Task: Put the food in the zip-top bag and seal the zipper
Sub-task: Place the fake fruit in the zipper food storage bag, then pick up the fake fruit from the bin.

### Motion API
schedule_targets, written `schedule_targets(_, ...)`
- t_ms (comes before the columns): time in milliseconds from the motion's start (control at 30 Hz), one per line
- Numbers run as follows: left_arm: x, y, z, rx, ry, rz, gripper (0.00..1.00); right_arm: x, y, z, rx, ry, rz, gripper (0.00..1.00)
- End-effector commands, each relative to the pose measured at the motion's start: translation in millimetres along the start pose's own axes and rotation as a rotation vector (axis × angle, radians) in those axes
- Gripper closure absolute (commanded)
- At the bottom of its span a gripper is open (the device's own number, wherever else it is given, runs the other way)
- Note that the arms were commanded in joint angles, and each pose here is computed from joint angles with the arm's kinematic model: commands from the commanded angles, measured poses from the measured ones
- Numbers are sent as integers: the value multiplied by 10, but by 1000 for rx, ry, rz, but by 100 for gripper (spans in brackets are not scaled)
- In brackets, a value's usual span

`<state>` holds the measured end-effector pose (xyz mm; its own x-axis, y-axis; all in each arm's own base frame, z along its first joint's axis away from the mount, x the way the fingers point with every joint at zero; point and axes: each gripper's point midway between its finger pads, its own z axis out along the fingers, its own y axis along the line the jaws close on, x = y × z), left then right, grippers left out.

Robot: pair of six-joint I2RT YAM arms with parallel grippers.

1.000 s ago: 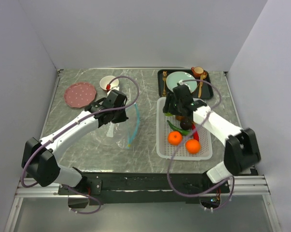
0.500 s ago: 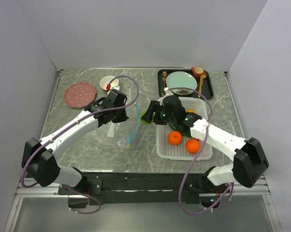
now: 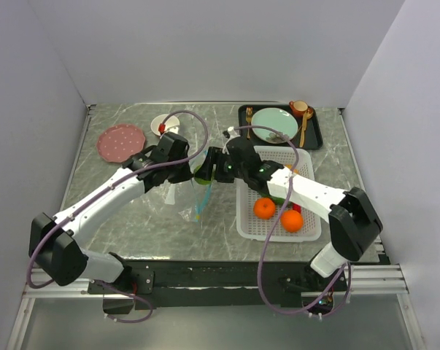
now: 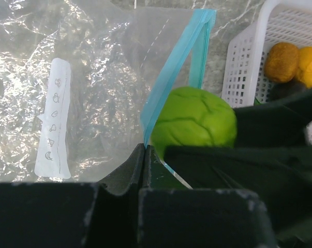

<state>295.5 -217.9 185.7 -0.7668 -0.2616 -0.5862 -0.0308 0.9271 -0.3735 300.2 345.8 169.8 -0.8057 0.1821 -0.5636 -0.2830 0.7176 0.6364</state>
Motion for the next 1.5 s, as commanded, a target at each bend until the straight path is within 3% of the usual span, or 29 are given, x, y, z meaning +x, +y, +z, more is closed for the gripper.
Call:
schedule_targets(0, -240, -167, -229, 80, -80, -17, 99, -85, 120, 70, -3, -12, -14, 51)
schedule_targets(167, -268, -182, -297, 97, -97, -22, 99, -99, 172, 70, -20, -12, -47, 34)
schedule_targets(267, -321, -187, -352, 102, -120, -24, 99, -130, 246, 50, -39, -14, -94, 14)
schedule_targets(300, -341, -173, -363, 95, -127, -28, 99, -143, 271, 39, -49, -17, -106, 2)
schedule_targets(333, -352, -149, -366, 83, -132, -30, 99, -164, 294, 19, -55, -24, -123, 0)
schedule_targets(467, -403, -90, -391, 59, -152, -41, 99, -278, 322, -125, -37, -63, -145, 0)
schedule_targets(633, -455, -9, -418, 38, -173, -67, 99, -521, 105, -490, 111, -212, -126, 0)
schedule_targets(733, -436, 44, -370, 18, -162, -67, 99, -588, -194, -790, 254, -302, -92, 0)
schedule_targets(833, -355, 65, -261, 13, -131, -75, 99, -481, -615, -1069, 435, -312, -61, 0)
schedule_targets(967, -276, -3, -152, 44, -90, -83, 99, -166, -1079, -1251, 612, -220, -32, 0)
schedule_targets(1100, -392, -41, -237, 63, -132, -95, 99, 296, -1455, -1285, 716, -113, 24, 0)
schedule_targets(1233, -633, 148, -402, -24, -200, -123, 99, 499, -1553, -1295, 712, -87, 68, 0)
schedule_targets(1333, -640, 94, -460, -3, -165, -99, 99, 563, -1593, -1319, 722, -79, 91, 0)
schedule_targets(1467, -431, 99, -246, 1, -86, -108, 99, 635, -1632, -1300, 724, -60, 103, 0)
